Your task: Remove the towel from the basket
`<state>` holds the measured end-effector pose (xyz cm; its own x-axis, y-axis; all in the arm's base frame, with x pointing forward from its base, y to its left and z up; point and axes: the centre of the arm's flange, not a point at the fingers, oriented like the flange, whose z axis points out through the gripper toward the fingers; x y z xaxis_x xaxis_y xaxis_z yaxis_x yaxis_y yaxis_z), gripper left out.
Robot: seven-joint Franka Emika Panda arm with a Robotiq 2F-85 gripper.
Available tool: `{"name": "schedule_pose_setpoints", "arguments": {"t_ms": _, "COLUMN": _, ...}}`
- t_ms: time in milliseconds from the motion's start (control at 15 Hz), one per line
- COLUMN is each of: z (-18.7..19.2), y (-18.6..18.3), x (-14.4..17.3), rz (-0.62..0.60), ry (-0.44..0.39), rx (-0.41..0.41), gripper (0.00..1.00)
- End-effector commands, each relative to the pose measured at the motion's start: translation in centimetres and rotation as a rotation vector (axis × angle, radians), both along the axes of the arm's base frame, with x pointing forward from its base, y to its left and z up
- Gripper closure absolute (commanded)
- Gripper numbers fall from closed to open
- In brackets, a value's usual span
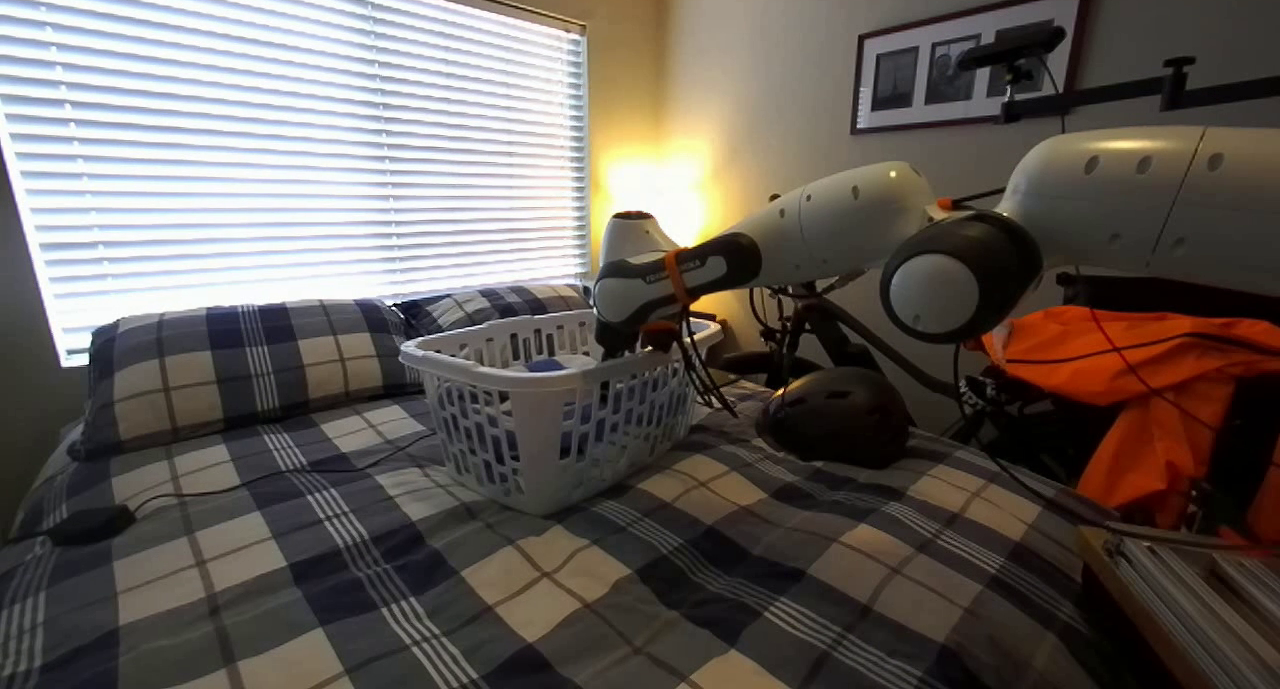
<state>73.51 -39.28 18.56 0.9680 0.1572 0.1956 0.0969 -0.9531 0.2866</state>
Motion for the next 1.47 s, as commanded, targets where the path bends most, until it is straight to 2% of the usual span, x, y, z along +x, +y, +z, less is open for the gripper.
{"name": "schedule_pose_setpoints", "arguments": {"t_ms": 0, "z": -1.7, "y": -3.2, "x": 6.6, "rz": 0.011, "ry": 0.002, "rx": -0.026, "gripper": 0.96}}
{"name": "schedule_pose_setpoints", "arguments": {"t_ms": 133, "z": -0.5, "y": -2.3, "x": 6.7, "rz": -0.004, "ry": -0.003, "rx": -0.016, "gripper": 0.98}}
{"name": "schedule_pose_setpoints", "arguments": {"t_ms": 333, "z": 2.9, "y": 0.3, "x": 5.5, "rz": -0.076, "ry": -0.006, "rx": 0.023, "gripper": 0.95}}
{"name": "schedule_pose_setpoints", "arguments": {"t_ms": 533, "z": 6.6, "y": 3.2, "x": 3.9, "rz": -0.167, "ry": 0.044, "rx": 0.087, "gripper": 0.95}}
{"name": "schedule_pose_setpoints", "arguments": {"t_ms": 800, "z": 11.5, "y": 6.1, "x": 1.8, "rz": -0.255, "ry": 0.077, "rx": 0.099, "gripper": 0.96}}
{"name": "schedule_pose_setpoints", "arguments": {"t_ms": 1000, "z": 15.1, "y": 7.2, "x": -0.7, "rz": -0.305, "ry": 0.143, "rx": 0.128, "gripper": 0.98}}
{"name": "schedule_pose_setpoints", "arguments": {"t_ms": 1067, "z": 16.3, "y": 7.5, "x": -2.0, "rz": -0.325, "ry": 0.135, "rx": 0.12, "gripper": 0.97}}
{"name": "schedule_pose_setpoints", "arguments": {"t_ms": 1400, "z": 21.8, "y": 8.9, "x": -7.1, "rz": -0.288, "ry": 0.226, "rx": 0.175, "gripper": 0.97}}
